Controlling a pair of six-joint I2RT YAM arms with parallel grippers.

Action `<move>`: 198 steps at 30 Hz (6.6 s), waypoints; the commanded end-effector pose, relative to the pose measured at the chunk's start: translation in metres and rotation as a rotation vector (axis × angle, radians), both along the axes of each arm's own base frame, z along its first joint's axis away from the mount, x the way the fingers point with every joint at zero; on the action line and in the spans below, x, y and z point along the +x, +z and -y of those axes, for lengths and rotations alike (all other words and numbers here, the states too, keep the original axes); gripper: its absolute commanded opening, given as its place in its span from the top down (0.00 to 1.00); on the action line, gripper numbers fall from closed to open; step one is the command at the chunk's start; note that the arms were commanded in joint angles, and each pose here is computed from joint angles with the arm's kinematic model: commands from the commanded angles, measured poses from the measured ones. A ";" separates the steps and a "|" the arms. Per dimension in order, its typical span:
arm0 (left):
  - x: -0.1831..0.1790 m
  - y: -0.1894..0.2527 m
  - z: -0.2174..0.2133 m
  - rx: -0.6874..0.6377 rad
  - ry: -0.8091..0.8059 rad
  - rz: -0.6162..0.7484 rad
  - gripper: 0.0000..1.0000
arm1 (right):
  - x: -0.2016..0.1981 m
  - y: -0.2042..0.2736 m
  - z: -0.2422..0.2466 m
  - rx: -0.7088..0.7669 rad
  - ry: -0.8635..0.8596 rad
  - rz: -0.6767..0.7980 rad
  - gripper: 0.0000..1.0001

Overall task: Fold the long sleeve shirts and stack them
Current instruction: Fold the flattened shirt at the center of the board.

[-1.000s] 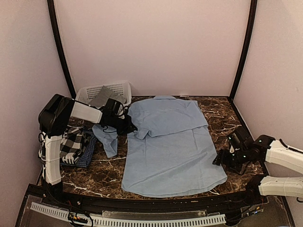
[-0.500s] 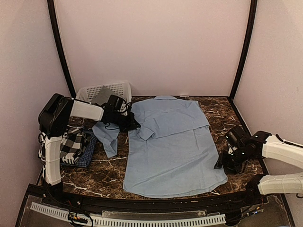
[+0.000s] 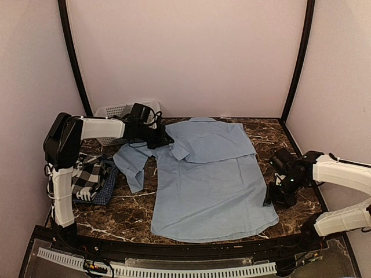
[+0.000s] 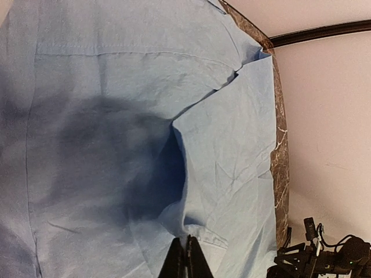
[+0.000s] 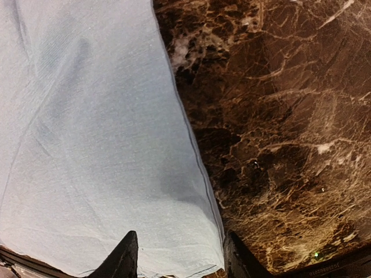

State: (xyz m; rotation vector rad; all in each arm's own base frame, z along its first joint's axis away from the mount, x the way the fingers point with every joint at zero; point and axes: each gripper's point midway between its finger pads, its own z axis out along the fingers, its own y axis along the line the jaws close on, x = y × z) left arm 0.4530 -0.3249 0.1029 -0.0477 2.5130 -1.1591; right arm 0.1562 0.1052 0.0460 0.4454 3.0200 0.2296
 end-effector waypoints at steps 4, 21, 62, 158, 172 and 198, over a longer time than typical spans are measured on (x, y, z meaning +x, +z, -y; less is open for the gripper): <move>0.018 0.095 -0.010 -0.035 0.022 0.166 0.99 | 0.009 0.003 0.009 -0.082 0.034 -0.005 0.52; 0.082 0.179 -0.113 -0.031 0.176 0.301 0.97 | 0.013 -0.004 -0.005 0.007 0.107 0.037 0.51; 0.089 0.188 -0.124 -0.033 0.181 0.316 0.96 | -0.010 0.040 -0.055 0.244 0.187 0.096 1.00; -0.087 0.167 0.014 -0.037 -0.264 0.367 0.95 | 0.094 0.047 -0.178 0.567 0.322 0.545 0.33; -0.190 0.048 0.108 0.032 -0.641 0.103 0.94 | 0.139 0.118 -0.152 0.344 0.294 0.812 0.29; -0.246 -0.004 0.172 0.173 -0.711 0.001 0.92 | 0.105 0.108 -0.112 0.320 0.245 0.774 0.28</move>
